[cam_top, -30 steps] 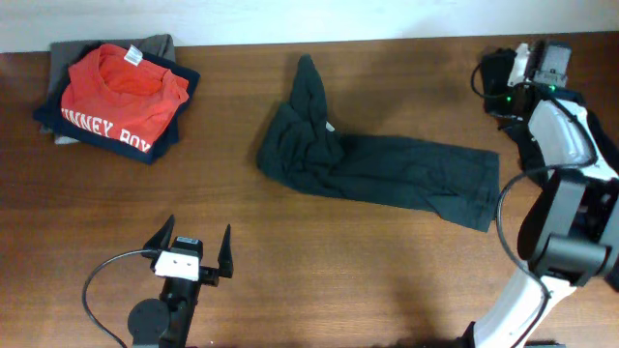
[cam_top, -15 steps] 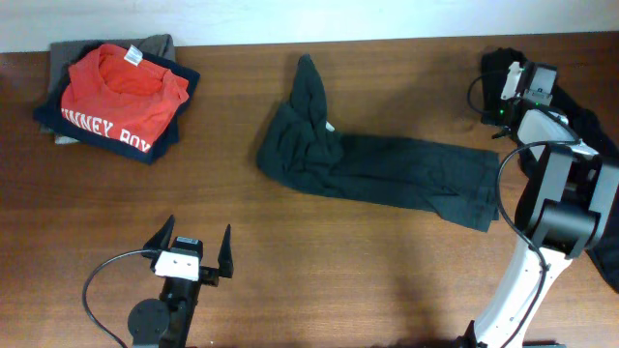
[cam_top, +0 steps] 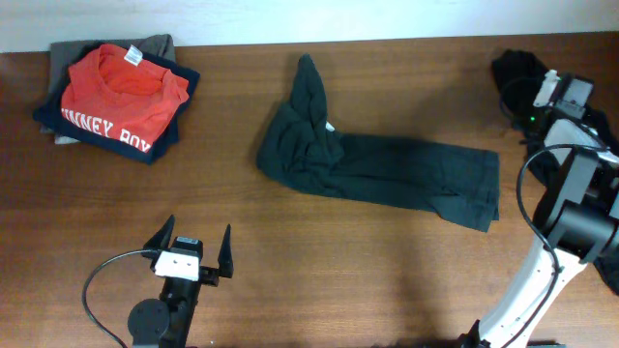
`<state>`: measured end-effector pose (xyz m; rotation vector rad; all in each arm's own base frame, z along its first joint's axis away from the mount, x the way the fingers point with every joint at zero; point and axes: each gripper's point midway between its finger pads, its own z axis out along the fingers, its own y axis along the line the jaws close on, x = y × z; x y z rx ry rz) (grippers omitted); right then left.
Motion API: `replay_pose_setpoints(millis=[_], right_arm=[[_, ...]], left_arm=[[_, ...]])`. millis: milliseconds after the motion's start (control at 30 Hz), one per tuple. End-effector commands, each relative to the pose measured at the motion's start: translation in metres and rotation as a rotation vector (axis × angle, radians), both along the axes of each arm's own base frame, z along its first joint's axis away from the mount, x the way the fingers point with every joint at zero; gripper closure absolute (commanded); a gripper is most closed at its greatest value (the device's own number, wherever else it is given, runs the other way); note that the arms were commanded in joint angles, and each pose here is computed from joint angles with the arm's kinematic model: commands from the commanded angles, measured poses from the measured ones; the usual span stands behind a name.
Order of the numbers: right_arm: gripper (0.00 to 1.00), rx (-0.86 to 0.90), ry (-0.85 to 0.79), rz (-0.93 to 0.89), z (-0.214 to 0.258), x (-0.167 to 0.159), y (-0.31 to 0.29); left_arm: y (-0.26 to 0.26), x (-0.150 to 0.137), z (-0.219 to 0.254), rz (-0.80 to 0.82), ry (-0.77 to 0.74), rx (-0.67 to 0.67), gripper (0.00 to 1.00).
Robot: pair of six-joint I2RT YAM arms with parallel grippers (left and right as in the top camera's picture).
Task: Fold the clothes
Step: 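Release the garment and move the right gripper back to the right edge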
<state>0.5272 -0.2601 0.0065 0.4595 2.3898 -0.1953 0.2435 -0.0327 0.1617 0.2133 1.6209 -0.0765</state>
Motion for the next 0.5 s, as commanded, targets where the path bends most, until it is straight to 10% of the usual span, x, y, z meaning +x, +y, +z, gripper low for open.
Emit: replay_pose_setpoints(millis=[0,467], right_arm=[[0.96,-0.052,0.087,-0.121,-0.024,-0.029,-0.039],[0.85,-0.249,0.122,-0.430,0.027,-0.071,-0.098]], left_arm=[[0.003,0.000,-0.002,0.012,-0.001,0.016,0.01],[0.003,0.000,-0.002,0.012,-0.001,0.016,0.01]])
